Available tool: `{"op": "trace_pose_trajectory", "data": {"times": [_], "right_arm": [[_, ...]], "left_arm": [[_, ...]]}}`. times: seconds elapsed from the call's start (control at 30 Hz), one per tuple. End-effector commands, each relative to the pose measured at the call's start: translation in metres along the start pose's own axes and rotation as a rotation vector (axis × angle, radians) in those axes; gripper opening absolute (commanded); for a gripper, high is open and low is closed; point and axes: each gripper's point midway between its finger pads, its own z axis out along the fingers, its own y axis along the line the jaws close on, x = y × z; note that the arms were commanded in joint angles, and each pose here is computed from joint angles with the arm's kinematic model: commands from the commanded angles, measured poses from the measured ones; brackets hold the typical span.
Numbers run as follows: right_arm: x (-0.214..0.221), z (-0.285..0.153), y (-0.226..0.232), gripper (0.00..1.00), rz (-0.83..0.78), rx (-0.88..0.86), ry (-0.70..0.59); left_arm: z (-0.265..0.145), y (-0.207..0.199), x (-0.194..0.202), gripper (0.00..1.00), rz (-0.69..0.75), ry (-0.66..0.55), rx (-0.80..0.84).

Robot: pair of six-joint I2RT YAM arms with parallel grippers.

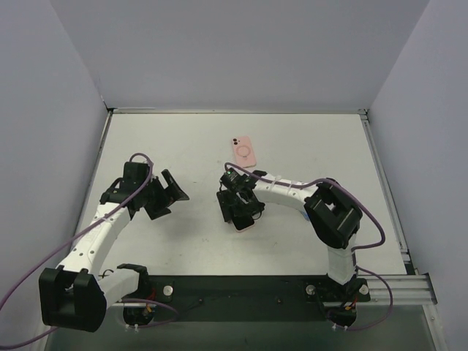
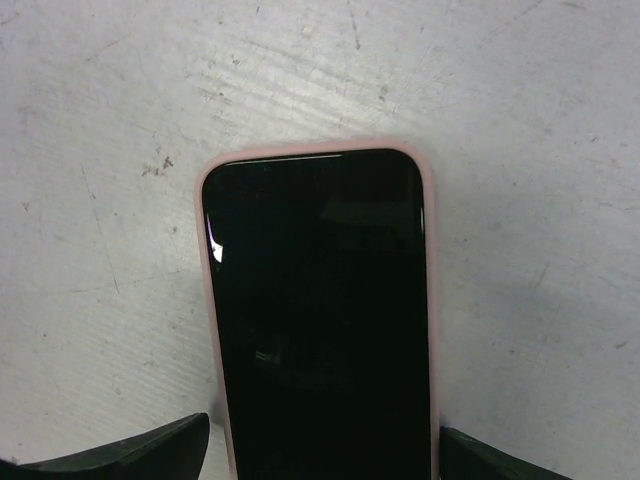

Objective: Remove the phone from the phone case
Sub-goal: Place the phone at the center of the board, then pick up the phone at the center of the board.

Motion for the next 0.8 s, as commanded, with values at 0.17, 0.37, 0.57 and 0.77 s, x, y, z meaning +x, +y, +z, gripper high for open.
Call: {"op": "trace_pose_trajectory", "data": {"times": [0.17, 0.37, 0.57, 0.77], "right_arm": [[0.013, 0.002, -0.003, 0.72, -0.021, 0.074, -0.004], [0.005, -0.013, 0.006, 0.33, 0.0, 0.021, -0.043], [-0.018, -0.052, 0.022, 0.23, 0.029, -0.09, -0.158], [-0.021, -0.072, 0.038, 0.17, 0.05, -0.204, -0.202]], "left_arm": [[0.002, -0.007, -0.008, 0.94, -0.015, -0.015, 0.023], [0.0, -0.031, -0.003, 0.94, 0.002, 0.001, 0.153], [0.011, -0.055, 0.011, 0.93, 0.014, 0.088, 0.308], [0.033, -0.072, 0.027, 0.92, 0.056, 0.182, 0.393]]}}
